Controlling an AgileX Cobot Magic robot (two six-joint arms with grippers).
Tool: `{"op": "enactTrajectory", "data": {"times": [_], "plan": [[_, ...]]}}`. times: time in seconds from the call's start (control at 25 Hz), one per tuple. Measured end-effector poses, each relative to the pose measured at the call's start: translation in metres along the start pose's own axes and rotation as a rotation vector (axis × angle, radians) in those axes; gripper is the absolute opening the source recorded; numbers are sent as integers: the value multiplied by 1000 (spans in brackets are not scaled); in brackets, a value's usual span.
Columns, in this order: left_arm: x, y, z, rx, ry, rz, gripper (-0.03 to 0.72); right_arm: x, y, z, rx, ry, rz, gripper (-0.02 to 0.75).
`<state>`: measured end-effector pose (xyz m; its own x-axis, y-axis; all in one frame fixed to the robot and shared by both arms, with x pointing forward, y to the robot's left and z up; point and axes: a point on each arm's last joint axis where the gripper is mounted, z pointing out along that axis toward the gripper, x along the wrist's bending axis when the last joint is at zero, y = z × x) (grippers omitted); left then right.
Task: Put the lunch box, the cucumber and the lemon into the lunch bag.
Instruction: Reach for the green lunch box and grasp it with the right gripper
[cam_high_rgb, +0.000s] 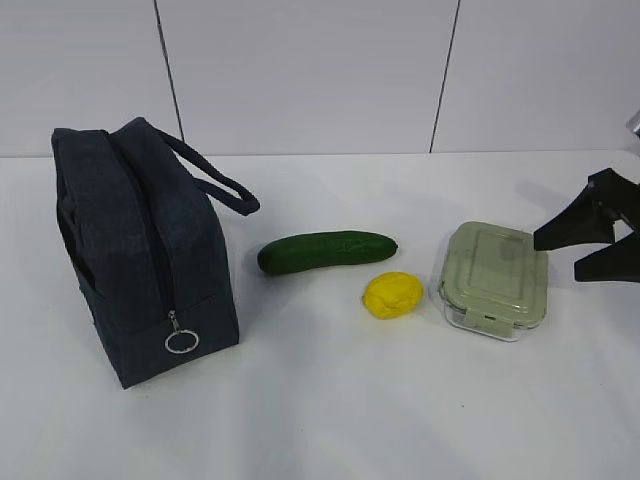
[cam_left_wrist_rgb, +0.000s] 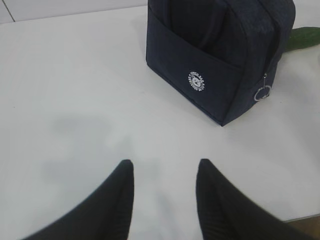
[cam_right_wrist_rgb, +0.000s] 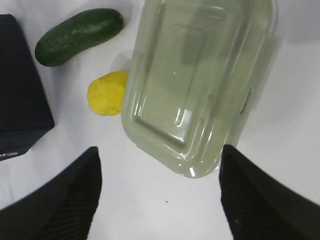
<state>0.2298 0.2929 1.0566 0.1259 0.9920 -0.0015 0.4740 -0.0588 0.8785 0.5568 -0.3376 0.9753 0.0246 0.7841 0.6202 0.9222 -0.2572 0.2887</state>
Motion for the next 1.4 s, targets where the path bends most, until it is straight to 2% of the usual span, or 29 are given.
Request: {"op": "enactTrajectory", "data": {"times": [0.52,0.6,0.72,1.04,1.4], "plan": [[0,0,0,0,0,0,305,-20,-10,0,-71,0,23,554],[0,0,0,0,0,0,305,-27,-8,-7,-107,21,38,554],[0,0,0,0,0,0,305,-37,-6,-12,-141,97,67,554],[0,0,0,0,0,0,305,-54,-7,7,-111,160,77,554],[0,0,0,0,0,0,305,-70,-11,24,-88,157,71,554]]}}
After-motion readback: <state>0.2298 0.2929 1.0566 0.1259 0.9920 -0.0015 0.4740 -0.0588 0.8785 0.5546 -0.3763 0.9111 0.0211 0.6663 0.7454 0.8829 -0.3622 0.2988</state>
